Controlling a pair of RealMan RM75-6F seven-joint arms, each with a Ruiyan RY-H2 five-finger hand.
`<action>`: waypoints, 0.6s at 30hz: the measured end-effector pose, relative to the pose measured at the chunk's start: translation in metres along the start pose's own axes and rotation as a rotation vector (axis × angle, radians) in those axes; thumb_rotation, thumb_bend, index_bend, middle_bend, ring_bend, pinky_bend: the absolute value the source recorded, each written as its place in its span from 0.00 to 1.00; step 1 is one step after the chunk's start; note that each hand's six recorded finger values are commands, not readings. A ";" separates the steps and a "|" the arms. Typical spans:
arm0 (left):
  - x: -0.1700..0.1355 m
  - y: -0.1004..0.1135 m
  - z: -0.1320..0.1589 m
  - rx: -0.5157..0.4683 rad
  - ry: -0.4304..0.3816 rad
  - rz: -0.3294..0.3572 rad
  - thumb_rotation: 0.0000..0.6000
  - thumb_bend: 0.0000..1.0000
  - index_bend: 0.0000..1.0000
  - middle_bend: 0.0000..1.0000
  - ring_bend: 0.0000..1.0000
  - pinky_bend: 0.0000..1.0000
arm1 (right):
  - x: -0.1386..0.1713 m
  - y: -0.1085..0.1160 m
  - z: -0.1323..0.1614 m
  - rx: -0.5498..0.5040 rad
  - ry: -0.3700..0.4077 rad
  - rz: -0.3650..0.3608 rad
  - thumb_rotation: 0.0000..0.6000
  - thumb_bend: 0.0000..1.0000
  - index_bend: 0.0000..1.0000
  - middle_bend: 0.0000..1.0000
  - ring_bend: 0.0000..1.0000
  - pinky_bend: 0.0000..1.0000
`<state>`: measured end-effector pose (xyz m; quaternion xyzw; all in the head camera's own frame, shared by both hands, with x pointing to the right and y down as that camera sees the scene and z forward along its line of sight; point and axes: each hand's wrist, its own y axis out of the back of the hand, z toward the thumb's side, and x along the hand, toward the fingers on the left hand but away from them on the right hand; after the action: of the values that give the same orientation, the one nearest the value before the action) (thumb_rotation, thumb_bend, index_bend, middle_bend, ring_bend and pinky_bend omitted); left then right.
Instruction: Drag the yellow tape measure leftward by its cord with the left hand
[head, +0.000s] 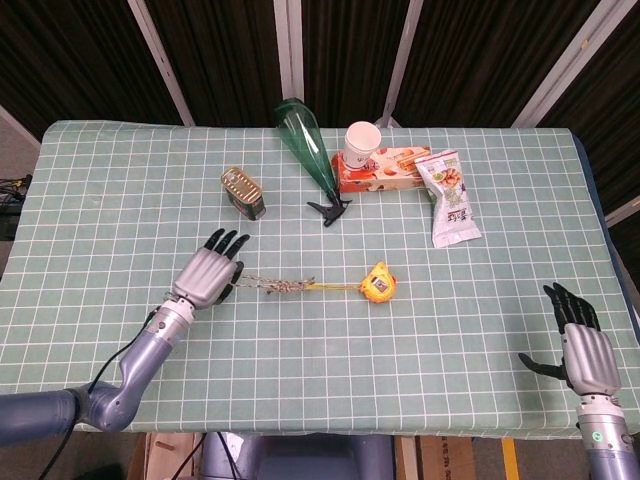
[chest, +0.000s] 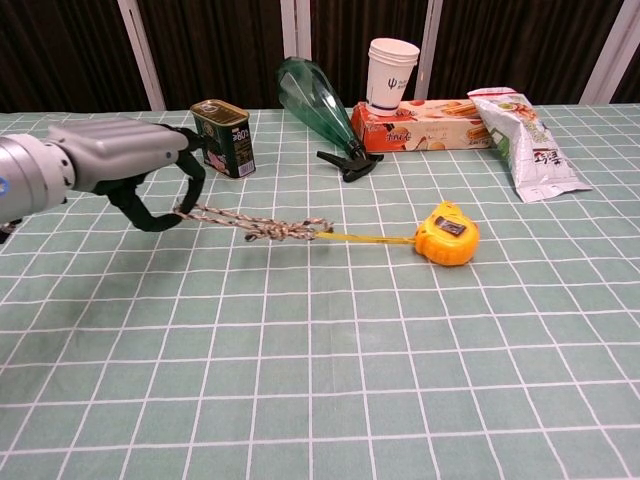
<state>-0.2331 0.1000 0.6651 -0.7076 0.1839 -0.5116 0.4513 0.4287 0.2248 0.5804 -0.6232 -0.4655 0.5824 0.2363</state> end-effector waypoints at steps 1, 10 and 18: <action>-0.003 0.000 -0.006 0.000 0.012 0.002 1.00 0.54 0.59 0.04 0.00 0.00 | 0.000 0.000 0.000 0.001 0.001 0.000 1.00 0.17 0.00 0.00 0.00 0.00; -0.040 0.002 -0.070 0.014 0.151 0.020 1.00 0.54 0.59 0.05 0.00 0.00 | 0.002 -0.001 0.003 0.009 0.008 -0.002 1.00 0.17 0.00 0.00 0.00 0.00; -0.082 -0.001 -0.148 0.042 0.356 0.018 1.00 0.54 0.59 0.05 0.00 0.00 | 0.002 -0.001 0.003 0.011 0.009 -0.001 1.00 0.17 0.00 0.00 0.00 0.00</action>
<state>-0.3992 0.0931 0.6300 -0.5947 0.2563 -0.6285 0.4310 0.4251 0.2259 0.5799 -0.6243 -0.4614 0.5820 0.2422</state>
